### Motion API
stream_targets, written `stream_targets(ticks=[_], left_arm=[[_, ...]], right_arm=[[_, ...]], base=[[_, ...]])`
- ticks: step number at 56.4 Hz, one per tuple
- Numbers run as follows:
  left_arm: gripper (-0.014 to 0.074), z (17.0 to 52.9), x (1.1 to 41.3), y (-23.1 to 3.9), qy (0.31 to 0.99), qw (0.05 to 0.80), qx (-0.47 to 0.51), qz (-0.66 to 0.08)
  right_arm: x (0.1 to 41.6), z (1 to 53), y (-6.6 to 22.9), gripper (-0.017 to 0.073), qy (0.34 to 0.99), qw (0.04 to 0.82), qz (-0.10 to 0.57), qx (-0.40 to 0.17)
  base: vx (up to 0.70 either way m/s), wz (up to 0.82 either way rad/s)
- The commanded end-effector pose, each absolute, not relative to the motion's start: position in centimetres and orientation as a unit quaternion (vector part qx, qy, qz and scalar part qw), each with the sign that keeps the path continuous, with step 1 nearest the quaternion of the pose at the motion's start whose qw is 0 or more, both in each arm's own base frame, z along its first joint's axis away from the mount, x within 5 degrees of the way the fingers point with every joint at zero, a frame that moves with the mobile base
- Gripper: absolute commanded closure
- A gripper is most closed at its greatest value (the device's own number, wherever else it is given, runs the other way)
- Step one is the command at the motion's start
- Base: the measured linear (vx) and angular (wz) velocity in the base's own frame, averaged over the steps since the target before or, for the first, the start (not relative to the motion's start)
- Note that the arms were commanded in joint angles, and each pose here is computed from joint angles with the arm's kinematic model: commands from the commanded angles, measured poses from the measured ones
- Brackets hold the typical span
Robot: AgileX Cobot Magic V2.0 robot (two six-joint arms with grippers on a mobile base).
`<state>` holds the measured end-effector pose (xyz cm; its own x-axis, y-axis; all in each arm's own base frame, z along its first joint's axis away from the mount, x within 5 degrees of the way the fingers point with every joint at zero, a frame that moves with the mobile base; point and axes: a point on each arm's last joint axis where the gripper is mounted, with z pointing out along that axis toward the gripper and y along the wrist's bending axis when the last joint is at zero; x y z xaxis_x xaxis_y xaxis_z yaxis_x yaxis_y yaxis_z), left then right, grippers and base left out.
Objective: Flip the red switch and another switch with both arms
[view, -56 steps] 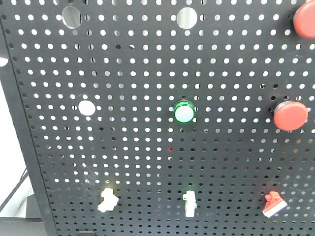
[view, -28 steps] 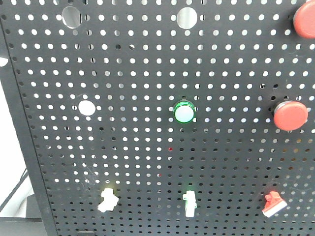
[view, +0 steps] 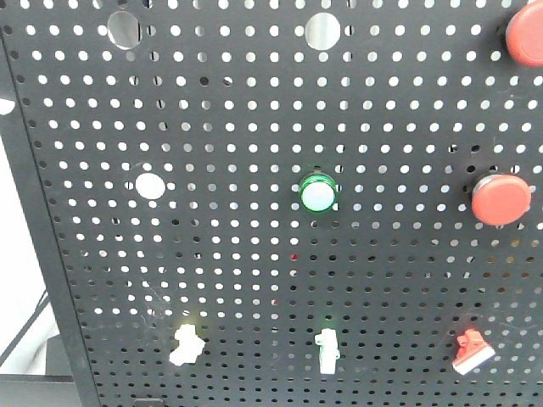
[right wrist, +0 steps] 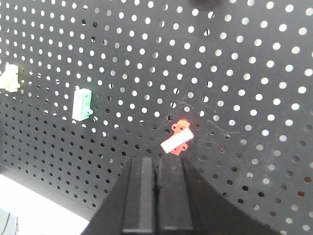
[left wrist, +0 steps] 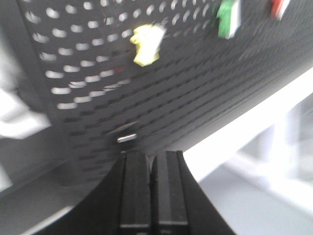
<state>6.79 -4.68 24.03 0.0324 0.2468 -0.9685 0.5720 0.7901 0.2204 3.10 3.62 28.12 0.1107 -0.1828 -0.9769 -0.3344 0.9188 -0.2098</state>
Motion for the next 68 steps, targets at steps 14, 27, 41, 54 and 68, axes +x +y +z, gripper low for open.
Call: stream_targets(ticks=[14, 27, 41, 54, 68], left_arm=[[0.0591, 21.0, 6.5, -1.2, 0.653, 0.751, 0.087, -0.048], [0.0591, 20.2, 5.8, -0.9, 0.671, 0.736, 0.090, -0.016], [0.0591, 20.1, 5.5, -0.9, 0.668, 0.738, 0.096, -0.012], [0.0591, 20.1, 5.5, -0.9, 0.668, 0.738, 0.096, -0.012], [0.0591, 20.1, 5.5, -0.9, 0.668, 0.738, 0.096, -0.012]], right_arm=[[3.1, 29.3, 3.3, 0.0566, 0.649, 0.739, 0.049, -0.170], [3.1, 29.3, 3.3, 0.0566, 0.649, 0.739, 0.049, -0.170], [3.1, 29.3, 3.3, 0.0566, 0.649, 0.739, 0.049, -0.170], [3.1, 29.3, 3.3, 0.0566, 0.649, 0.739, 0.049, -0.170], [3.1, 29.3, 3.3, 0.0566, 0.649, 0.739, 0.049, -0.170]], base=[[0.00, 0.00], [0.00, 0.00], [0.00, 0.00], [0.00, 0.00], [0.00, 0.00]])
